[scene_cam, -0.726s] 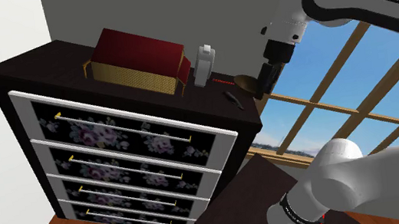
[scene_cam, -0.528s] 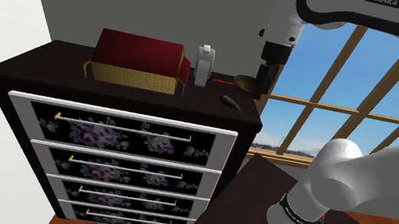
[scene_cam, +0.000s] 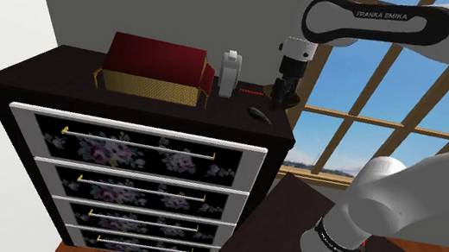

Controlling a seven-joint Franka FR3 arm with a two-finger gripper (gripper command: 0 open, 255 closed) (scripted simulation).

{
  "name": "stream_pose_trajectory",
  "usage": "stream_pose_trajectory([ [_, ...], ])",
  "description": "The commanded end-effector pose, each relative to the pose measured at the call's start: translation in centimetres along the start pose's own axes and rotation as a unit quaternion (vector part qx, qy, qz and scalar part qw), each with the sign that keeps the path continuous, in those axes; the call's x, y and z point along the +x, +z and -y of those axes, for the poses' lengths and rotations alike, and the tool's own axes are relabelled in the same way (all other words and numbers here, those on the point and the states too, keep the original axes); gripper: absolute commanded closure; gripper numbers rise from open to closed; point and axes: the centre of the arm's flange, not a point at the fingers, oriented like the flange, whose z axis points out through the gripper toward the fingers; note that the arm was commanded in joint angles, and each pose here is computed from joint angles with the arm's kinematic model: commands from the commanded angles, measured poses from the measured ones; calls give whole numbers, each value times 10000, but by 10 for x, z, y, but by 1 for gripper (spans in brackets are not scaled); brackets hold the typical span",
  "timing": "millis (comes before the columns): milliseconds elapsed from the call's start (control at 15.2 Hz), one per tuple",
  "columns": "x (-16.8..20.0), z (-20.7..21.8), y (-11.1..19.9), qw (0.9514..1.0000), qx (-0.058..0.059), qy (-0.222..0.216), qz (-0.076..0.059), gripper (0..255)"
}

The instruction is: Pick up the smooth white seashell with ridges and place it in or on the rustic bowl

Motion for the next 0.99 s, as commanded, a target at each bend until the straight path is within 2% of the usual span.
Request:
stream_pose_trajectory([
  [0, 15, -19, 9, 10000, -24, 60, -38, 0],
  [792, 99, -135, 63, 9988, -133, 421, -233, 0],
  [924, 103, -142, 71, 9986, -139, 442, -244, 0],
])
